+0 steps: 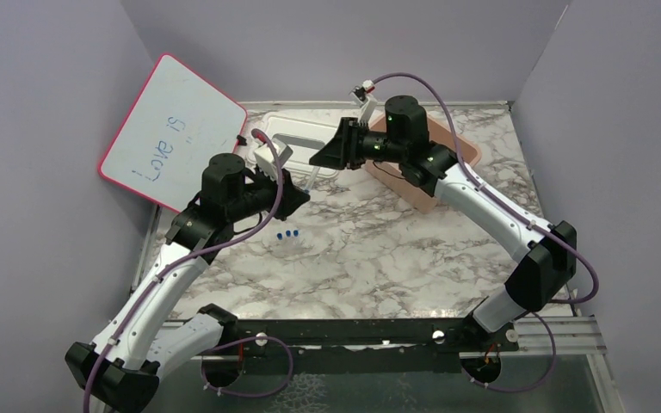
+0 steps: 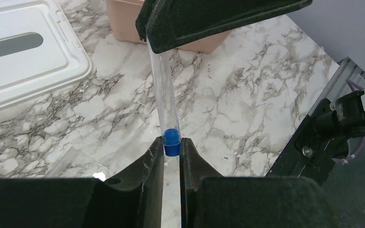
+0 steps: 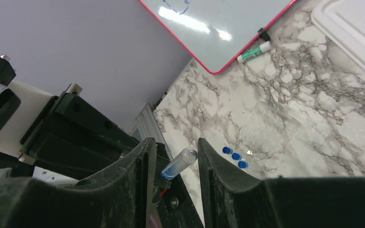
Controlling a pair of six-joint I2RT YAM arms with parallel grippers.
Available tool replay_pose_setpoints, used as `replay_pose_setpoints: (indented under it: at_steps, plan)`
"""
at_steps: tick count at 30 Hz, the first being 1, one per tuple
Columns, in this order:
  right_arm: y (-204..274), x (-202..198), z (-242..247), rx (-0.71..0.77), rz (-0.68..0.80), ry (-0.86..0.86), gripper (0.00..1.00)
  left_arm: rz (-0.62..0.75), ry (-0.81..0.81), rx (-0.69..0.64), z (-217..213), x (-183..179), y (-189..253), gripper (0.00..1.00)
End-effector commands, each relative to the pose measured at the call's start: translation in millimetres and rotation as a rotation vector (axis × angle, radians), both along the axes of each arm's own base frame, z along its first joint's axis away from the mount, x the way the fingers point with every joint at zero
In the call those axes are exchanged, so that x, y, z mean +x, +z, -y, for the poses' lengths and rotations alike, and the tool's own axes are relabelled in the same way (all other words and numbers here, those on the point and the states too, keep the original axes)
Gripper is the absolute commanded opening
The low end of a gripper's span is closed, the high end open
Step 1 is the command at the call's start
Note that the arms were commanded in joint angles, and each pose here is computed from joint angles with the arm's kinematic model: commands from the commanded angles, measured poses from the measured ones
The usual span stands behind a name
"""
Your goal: Organize the chemistry lab equipment
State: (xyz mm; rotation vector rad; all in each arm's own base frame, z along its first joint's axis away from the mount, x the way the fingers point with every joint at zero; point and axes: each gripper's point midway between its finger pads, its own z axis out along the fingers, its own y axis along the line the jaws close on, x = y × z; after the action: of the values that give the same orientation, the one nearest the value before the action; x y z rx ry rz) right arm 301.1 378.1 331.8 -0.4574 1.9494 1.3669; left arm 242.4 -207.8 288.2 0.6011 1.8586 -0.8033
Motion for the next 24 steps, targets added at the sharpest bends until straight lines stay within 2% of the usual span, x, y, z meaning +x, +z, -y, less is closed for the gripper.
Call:
replay_pose_setpoints:
  at_steps: [1,10,16,18,22,24]
  plan:
    - [2.9,-37.9,-0.2,0.019,-0.066,0.201,0.40,0.040,-0.075,0.013,4.4,-7.7,9.1,0.00]
    - [-6.8,-41.9,2.7,0.039,-0.119,0.208,0.34,0.061,-0.119,-0.002,6.7,-16.9,15.3,0.00]
    - [3.7,-31.7,4.5,0.126,-0.146,0.163,0.11,0.063,-0.125,-0.027,8.0,-20.3,24.2,0.01]
    - [11.0,-28.5,7.9,0.198,-0.162,0.128,0.08,0.055,-0.113,-0.057,9.2,-20.2,31.1,0.11]
    - [24.1,-17.1,22.6,0.344,-0.207,0.012,0.08,0.013,-0.005,-0.230,12.0,-10.3,56.5,0.51]
    - [33.0,-10.9,31.7,0.427,-0.219,-0.052,0.08,-0.032,0.101,-0.336,8.1,0.7,67.8,0.63]
